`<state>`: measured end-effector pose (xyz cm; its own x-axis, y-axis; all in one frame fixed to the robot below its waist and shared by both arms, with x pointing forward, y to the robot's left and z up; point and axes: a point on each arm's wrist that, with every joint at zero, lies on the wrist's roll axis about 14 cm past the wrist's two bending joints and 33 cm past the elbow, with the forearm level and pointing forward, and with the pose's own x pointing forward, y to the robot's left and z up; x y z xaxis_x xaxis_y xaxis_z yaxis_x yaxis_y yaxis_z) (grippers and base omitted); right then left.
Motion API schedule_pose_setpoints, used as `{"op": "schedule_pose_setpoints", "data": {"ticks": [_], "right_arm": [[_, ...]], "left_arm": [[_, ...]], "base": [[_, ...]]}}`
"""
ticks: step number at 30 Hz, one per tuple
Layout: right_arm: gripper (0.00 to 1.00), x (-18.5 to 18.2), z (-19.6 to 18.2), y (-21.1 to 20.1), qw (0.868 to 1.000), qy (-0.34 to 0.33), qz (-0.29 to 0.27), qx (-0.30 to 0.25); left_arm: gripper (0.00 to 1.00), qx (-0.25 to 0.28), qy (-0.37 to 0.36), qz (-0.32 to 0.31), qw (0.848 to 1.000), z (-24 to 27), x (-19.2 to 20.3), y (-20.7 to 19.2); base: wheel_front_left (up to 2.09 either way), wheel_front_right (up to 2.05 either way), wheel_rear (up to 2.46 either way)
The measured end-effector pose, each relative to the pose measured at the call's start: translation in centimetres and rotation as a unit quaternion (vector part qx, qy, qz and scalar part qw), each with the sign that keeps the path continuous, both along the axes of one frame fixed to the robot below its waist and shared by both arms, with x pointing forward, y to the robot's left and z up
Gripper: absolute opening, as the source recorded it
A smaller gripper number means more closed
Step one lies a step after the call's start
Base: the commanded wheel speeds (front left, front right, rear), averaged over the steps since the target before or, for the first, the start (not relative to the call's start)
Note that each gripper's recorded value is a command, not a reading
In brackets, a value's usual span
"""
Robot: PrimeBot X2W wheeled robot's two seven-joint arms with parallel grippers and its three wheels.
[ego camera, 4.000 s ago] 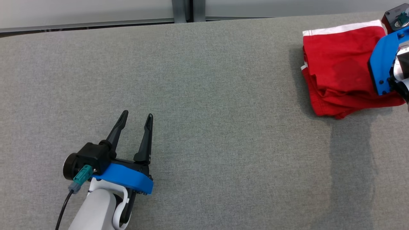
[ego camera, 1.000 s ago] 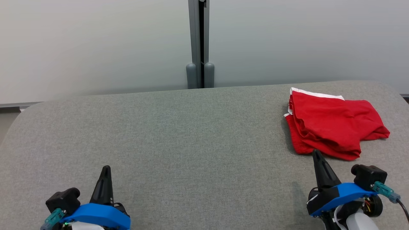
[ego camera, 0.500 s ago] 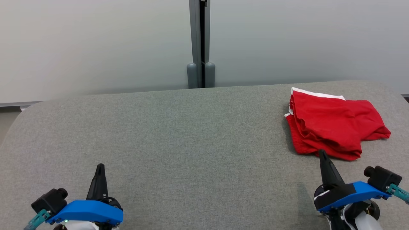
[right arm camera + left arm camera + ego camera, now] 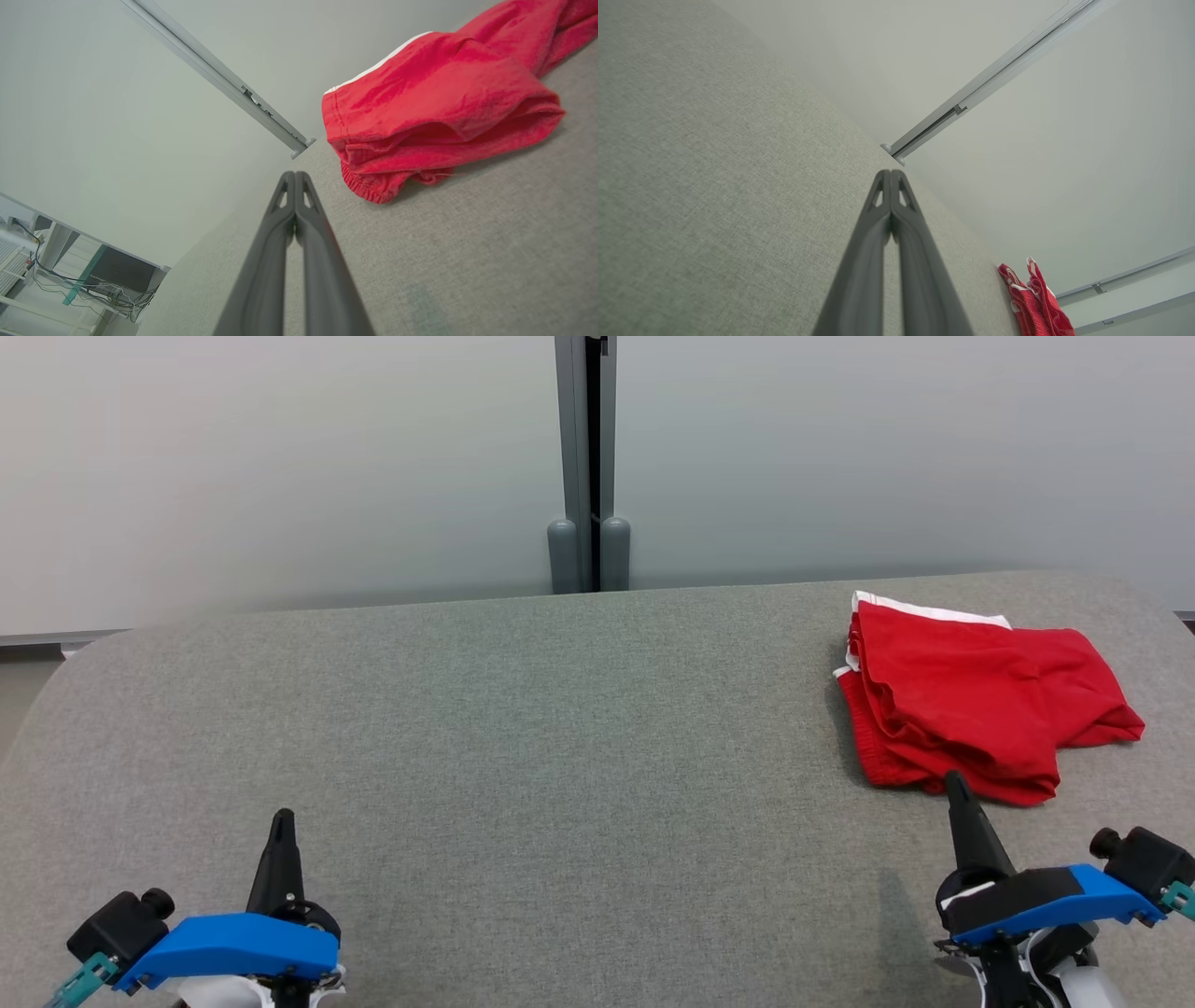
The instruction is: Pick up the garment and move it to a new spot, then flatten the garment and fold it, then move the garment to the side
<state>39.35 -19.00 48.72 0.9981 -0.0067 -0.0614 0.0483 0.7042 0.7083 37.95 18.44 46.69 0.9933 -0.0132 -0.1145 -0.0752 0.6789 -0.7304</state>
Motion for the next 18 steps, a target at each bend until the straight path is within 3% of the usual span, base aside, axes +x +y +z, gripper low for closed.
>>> {"op": "schedule_pose_setpoints", "data": {"ticks": [18], "right_arm": [[0.0, -0.07, 0.35, -0.4, 0.994, 0.0, -0.01, 0.108]], "left_arm": [[0.0, -0.103, -0.003, 0.017, 0.995, 0.67, 0.21, 0.46]], "base": [[0.0, 0.0, 0.0]]}}
